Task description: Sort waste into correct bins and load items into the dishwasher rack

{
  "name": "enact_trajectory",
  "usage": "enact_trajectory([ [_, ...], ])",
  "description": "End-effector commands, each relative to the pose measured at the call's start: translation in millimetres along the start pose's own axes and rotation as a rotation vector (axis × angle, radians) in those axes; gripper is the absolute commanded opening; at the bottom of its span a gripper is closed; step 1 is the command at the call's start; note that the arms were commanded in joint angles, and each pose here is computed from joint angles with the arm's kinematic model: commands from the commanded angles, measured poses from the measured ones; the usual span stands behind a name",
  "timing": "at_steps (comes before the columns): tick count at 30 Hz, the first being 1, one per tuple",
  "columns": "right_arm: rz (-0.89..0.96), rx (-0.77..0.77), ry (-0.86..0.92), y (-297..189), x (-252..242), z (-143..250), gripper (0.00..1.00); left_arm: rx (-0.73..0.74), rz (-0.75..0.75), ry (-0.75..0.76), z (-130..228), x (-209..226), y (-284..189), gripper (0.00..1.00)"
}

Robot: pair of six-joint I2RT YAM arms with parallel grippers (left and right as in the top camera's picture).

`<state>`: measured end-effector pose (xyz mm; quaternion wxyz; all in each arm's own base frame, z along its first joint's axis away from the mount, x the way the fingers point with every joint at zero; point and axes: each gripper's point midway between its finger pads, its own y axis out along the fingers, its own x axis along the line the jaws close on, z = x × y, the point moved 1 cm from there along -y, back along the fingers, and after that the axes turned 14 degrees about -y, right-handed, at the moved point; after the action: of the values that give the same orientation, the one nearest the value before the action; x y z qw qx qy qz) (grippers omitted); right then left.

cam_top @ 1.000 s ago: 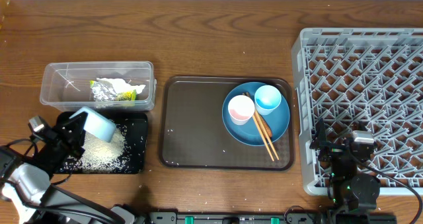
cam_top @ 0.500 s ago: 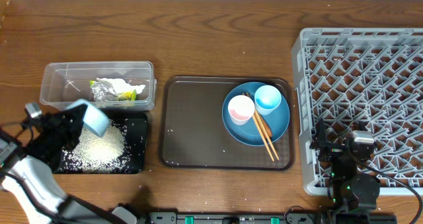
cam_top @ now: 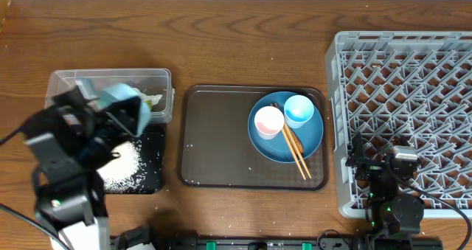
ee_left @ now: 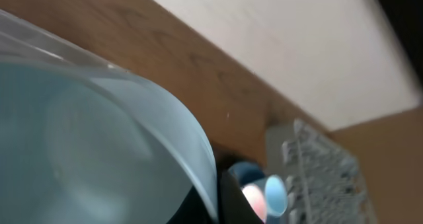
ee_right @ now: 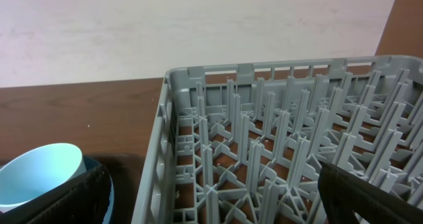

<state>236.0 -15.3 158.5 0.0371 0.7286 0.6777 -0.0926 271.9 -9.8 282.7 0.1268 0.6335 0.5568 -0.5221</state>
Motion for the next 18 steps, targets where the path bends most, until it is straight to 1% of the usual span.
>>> enact_trajectory([
  [1,-0.013,-0.004,0.008,-0.4,3.7,-0.6,0.99,-0.095,-0.149,0.128,-0.5,3.5,-0.7,0.06],
  [7,-0.013,-0.005,0.008,-0.4,3.6,-0.9,0.99,0.061,-0.218,0.326,46.5,0.5,26.5,0.06],
  [12,-0.013,-0.005,0.008,-0.4,3.6,-0.9,0.99,0.191,-0.353,0.435,84.9,17.6,53.4,0.06],
  [18,-0.013,-0.005,0.008,-0.4,3.6,-0.7,0.99,0.4,-0.43,0.539,142.9,33.7,87.6,0.06],
])
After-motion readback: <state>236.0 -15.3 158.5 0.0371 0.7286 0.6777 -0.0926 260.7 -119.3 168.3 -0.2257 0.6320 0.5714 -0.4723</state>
